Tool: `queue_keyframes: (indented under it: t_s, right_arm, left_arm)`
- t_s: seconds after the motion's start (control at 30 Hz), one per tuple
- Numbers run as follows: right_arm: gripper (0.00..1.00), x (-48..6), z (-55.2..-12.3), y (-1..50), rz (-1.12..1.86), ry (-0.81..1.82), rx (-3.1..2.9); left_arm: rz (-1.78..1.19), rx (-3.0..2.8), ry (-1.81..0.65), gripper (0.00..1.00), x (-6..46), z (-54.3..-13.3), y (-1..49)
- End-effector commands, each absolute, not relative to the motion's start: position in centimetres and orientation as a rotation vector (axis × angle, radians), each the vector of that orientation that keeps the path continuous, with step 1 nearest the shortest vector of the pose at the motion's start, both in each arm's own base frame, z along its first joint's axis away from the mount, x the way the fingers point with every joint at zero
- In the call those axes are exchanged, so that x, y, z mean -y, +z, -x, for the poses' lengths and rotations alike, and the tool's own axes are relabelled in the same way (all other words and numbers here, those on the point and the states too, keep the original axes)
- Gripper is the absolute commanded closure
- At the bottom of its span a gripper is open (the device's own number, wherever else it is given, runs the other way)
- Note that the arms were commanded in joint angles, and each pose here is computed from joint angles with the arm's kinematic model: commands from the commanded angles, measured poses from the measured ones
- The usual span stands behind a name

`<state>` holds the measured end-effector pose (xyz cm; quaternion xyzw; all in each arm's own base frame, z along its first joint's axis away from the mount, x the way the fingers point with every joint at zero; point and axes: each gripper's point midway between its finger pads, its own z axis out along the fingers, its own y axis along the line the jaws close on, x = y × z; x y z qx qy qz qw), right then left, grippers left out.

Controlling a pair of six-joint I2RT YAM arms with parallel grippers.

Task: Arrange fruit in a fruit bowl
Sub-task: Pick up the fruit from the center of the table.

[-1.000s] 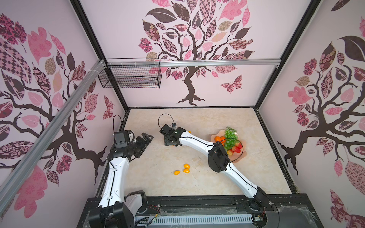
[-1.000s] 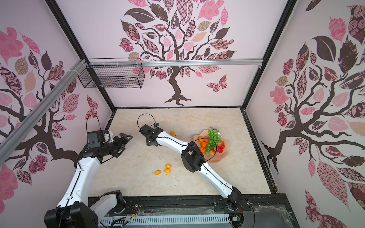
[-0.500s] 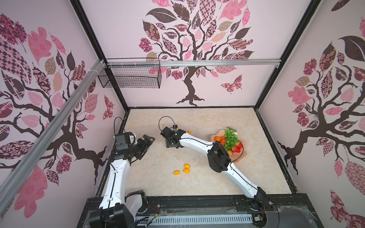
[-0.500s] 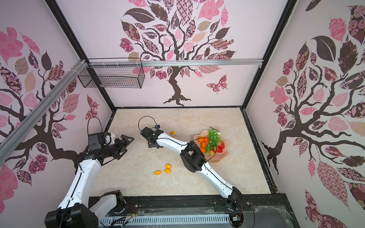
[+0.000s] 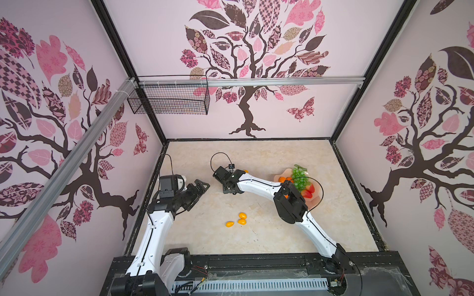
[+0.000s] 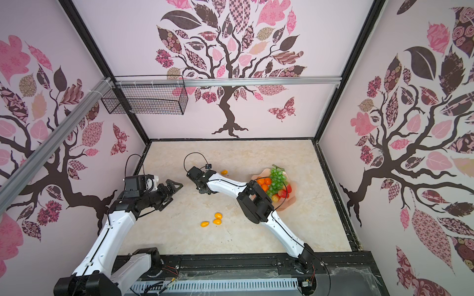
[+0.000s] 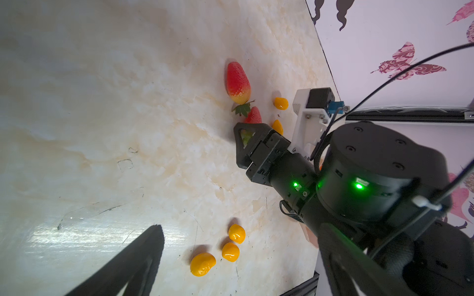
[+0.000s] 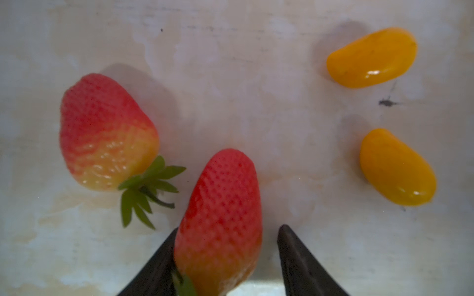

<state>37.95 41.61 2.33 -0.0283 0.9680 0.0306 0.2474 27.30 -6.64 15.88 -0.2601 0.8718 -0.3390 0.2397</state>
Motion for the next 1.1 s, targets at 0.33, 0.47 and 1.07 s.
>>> queue_keyframes:
  t_s: [0.33,0.47,1.07]
  right_arm:
    - [0.61,-40.2,-36.0,1.2,0.058,0.186,-2.741]
    - [0.64,-39.7,-36.1,0.7,0.061,0.200,-2.756]
    - [0.71,-39.4,-36.0,-0.6,0.143,0.279,-2.766]
  left_arm:
    - [0.638,-2.401,-0.981,0.02,7.9,-27.1,15.0]
    - [0.613,-2.411,-0.998,0.02,8.5,-27.2,14.9]
    - [0.565,-2.469,-1.006,0.02,11.4,-27.4,13.3]
